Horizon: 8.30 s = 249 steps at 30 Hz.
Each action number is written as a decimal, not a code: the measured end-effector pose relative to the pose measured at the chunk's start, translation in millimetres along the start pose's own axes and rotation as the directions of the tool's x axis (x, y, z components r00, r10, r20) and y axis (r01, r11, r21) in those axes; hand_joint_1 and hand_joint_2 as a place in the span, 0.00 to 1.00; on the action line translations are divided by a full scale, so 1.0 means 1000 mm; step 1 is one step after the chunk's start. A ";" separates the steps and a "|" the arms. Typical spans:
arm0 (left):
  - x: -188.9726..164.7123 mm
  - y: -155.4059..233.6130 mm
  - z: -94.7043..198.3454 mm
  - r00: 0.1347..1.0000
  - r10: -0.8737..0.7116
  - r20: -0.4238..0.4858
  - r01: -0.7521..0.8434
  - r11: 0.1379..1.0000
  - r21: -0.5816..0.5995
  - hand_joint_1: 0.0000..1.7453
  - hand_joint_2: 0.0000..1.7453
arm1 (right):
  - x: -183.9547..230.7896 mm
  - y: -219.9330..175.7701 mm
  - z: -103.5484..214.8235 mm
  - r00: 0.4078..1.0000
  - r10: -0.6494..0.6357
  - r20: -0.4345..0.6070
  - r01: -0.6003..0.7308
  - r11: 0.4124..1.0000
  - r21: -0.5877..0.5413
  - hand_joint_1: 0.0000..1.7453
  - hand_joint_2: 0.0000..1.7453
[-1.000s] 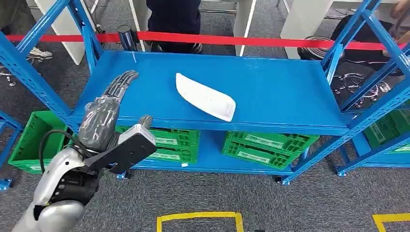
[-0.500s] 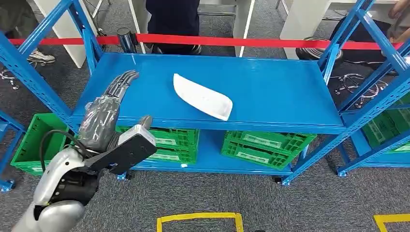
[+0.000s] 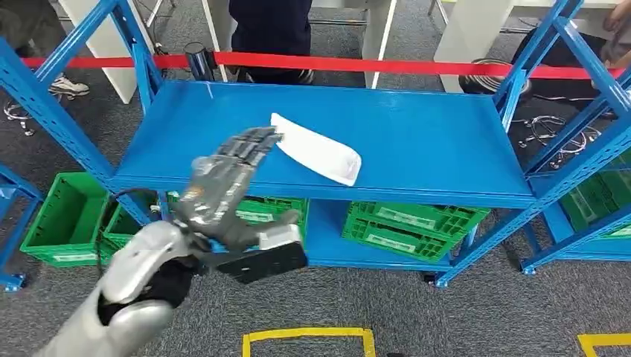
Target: Take the parts from the cabinet and place them on the table.
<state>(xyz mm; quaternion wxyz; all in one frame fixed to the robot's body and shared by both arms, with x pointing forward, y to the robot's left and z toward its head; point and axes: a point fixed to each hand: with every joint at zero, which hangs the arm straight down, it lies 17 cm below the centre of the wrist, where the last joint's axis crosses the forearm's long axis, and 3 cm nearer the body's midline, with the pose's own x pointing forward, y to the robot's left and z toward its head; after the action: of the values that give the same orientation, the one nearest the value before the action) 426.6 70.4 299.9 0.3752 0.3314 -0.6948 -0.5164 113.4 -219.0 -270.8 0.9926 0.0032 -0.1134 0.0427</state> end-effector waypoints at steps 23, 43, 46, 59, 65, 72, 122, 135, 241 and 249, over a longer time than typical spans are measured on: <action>0.016 -0.089 -0.041 0.998 -0.059 -0.017 0.055 0.982 -0.178 0.00 1.00 | -0.003 0.010 0.001 0.999 0.030 -0.013 -0.029 0.999 0.036 0.00 1.00; 0.021 -0.099 -0.096 0.998 0.008 -0.055 -0.014 0.994 -0.108 0.00 0.00 | -0.006 -0.022 -0.002 0.996 0.090 -0.013 -0.090 0.995 -0.029 0.00 1.00; 0.035 -0.102 -0.102 0.989 0.140 -0.037 -0.143 0.984 -0.103 0.00 0.00 | -0.006 -0.022 -0.002 0.996 0.093 -0.008 -0.093 0.995 -0.029 0.00 1.00; 0.047 0.009 -0.088 0.812 0.582 0.044 -0.583 0.807 0.090 0.00 0.00 | -0.013 -0.023 -0.001 0.997 0.067 -0.028 -0.068 0.997 -0.034 0.00 1.00; 0.048 0.029 -0.082 0.807 0.585 0.082 -0.590 0.798 0.121 0.00 0.00 | -0.013 -0.023 -0.001 0.997 0.068 -0.028 -0.069 0.997 -0.034 0.00 1.00; 0.045 0.045 -0.076 0.793 0.597 0.121 -0.609 0.776 0.163 0.00 0.00 | -0.013 -0.024 -0.001 0.998 0.059 -0.029 -0.060 0.998 -0.035 0.00 1.00; 0.022 0.117 0.031 0.815 0.538 0.217 -0.579 0.740 0.341 0.00 0.00 | -0.013 -0.020 -0.001 1.000 -0.007 -0.016 0.006 0.999 -0.043 0.00 1.00; 0.017 0.119 0.034 0.819 0.533 0.210 -0.572 0.742 0.349 0.00 0.00 | -0.008 -0.016 -0.001 1.000 -0.008 -0.010 0.008 0.999 -0.039 0.00 1.00; -0.023 -0.216 -0.050 0.961 -0.276 -0.009 0.242 0.858 -0.453 0.00 1.00 | -0.006 -0.003 0.000 0.996 0.093 -0.006 -0.093 0.995 0.021 0.00 1.00; -0.014 -0.217 -0.052 0.965 -0.262 -0.001 0.234 0.861 -0.451 0.00 1.00 | -0.006 -0.002 0.000 0.996 0.093 -0.006 -0.093 0.995 0.021 0.00 1.00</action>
<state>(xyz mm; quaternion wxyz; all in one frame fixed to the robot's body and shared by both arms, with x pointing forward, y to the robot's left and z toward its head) 494.4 4.5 97.1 0.3932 0.3387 -0.4968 -0.6956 107.4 -222.1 -271.8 0.9899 0.0081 -0.1095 0.0901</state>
